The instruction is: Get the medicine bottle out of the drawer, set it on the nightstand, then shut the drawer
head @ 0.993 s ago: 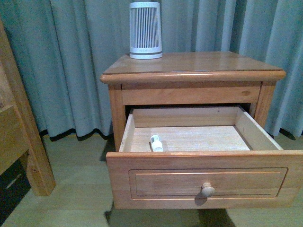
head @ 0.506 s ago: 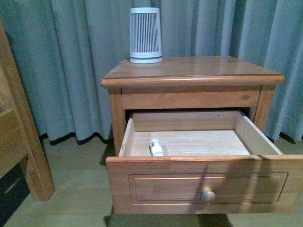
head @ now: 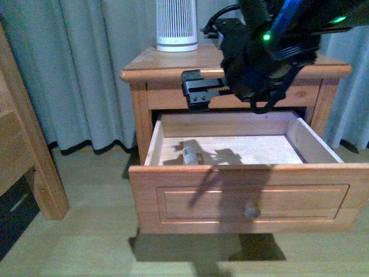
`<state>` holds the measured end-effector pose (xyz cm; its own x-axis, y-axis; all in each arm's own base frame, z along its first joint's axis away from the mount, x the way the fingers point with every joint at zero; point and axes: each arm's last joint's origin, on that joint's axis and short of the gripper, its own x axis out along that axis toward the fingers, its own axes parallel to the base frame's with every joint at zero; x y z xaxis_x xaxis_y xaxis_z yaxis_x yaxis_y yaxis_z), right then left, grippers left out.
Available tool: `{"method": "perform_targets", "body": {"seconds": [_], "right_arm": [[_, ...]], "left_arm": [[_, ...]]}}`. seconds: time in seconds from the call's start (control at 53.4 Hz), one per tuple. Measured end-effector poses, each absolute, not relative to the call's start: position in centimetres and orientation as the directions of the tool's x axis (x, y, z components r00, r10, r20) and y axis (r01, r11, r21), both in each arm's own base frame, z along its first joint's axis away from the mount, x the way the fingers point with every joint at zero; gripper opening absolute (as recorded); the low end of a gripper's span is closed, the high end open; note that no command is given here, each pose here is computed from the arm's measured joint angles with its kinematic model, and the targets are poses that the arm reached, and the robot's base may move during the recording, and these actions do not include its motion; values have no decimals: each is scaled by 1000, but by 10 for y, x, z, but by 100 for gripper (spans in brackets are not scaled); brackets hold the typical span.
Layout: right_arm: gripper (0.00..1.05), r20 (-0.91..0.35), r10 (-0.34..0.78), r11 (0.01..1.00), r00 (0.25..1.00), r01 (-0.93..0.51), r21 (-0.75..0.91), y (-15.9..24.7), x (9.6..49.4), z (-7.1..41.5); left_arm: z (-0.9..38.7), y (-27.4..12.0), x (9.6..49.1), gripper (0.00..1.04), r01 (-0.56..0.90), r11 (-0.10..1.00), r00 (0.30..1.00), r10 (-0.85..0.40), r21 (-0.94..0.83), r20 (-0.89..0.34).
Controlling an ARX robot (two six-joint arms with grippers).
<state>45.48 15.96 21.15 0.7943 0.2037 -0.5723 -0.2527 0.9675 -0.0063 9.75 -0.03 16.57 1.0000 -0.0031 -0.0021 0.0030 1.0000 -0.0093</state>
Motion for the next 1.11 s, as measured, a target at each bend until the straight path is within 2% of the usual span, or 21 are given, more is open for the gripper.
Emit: {"method": "perform_targets", "body": {"seconds": [0.187,0.412,1.049,1.106], "right_arm": [[98,-602,192,962,775,-269,-39,192,485,185],[98,-627,184,959,757,-279,-55,212,508,158],[98,-670,116,968,733,-234,-89,209,533,85],[91,-668,118,969,735,-233,-84,207,534,83]], "left_arm": [[166,0,98,98,3,1000,1000,-3,-9,-2],[166,0,98,98,3,1000,1000,-3,-9,-2],[166,0,98,98,3,1000,1000,-3,-9,-2],[166,0,98,98,3,1000,1000,-3,-9,-2]]}}
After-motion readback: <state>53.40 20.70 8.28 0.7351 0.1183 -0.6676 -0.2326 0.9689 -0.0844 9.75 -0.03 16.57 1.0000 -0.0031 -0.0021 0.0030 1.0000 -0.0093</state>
